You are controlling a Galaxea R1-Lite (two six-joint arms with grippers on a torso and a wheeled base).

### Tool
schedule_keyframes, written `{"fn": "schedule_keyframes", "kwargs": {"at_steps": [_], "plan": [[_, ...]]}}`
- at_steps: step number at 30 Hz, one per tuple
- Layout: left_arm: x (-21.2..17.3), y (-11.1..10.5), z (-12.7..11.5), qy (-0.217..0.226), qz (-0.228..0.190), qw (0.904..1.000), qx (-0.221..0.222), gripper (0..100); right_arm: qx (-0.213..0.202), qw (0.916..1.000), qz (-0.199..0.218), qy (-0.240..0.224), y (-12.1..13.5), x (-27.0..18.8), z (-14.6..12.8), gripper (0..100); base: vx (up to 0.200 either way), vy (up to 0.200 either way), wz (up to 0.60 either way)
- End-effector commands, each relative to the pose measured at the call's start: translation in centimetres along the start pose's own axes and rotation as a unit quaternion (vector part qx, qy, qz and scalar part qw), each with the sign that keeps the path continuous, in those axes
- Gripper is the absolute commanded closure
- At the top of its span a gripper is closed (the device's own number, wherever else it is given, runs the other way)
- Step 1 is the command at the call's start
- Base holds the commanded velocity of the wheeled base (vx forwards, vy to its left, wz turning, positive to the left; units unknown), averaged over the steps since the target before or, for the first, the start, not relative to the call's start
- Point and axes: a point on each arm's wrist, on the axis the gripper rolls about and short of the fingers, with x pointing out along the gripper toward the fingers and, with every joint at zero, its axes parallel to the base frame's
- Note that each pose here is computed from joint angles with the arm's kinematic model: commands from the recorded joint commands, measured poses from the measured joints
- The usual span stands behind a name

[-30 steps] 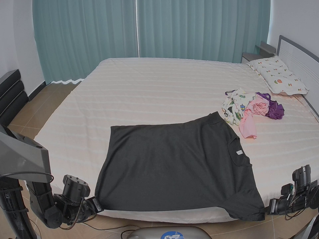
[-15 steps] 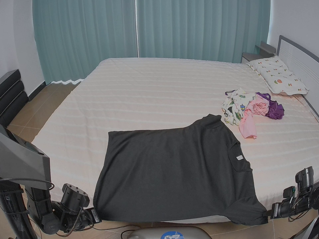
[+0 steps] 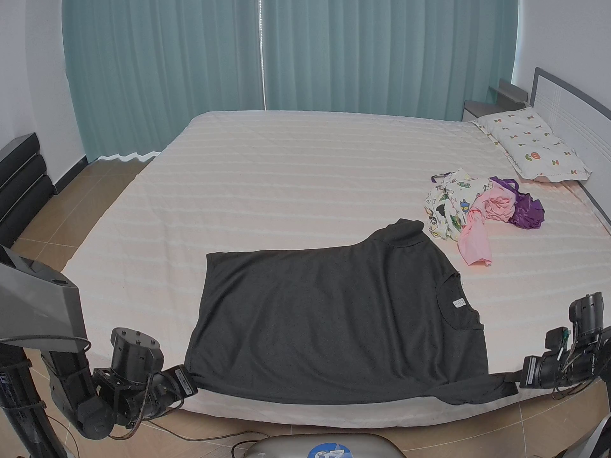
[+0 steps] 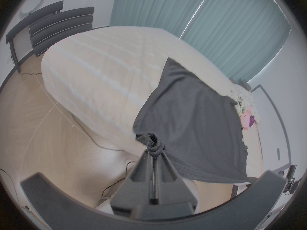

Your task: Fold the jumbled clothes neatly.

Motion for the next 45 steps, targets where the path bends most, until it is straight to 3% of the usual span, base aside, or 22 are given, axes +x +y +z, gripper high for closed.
{"fn": "schedule_keyframes", "kwargs": {"at_steps": [1, 10, 21, 36, 45], "plan": [[0.6, -1.8, 2.2, -0.048, -0.041, 0.9978, -0.02, 100, -0.005, 0.9996, 0.013, -0.026, 0.8, 0.5, 2.3, 100, 0.0, 0.0, 0.0], [1.0, -2.7, 5.2, -0.09, -0.053, 0.9937, -0.041, 100, 0.004, 0.9968, 0.042, -0.067, 2.7, 1.0, 5.7, 100, 0.0, 0.0, 0.0], [0.6, -2.3, 4.8, -0.068, -0.034, 0.9964, -0.036, 100, -0.01, 0.9955, 0.054, -0.077, 3.6, 1.0, 6.4, 100, 0.0, 0.0, 0.0], [5.1, -2.6, 6.1, -0.077, -0.022, 0.9956, -0.049, 100, -0.009, 0.9954, 0.05, -0.082, 4.0, 3.5, 9.3, 100, 0.0, 0.0, 0.0], [8.6, -2.9, 6.7, -0.079, -0.017, 0.9953, -0.052, 100, 0.015, 0.9959, 0.043, -0.078, 4.2, 6.2, 11.3, 100, 0.0, 0.0, 0.0]]}}
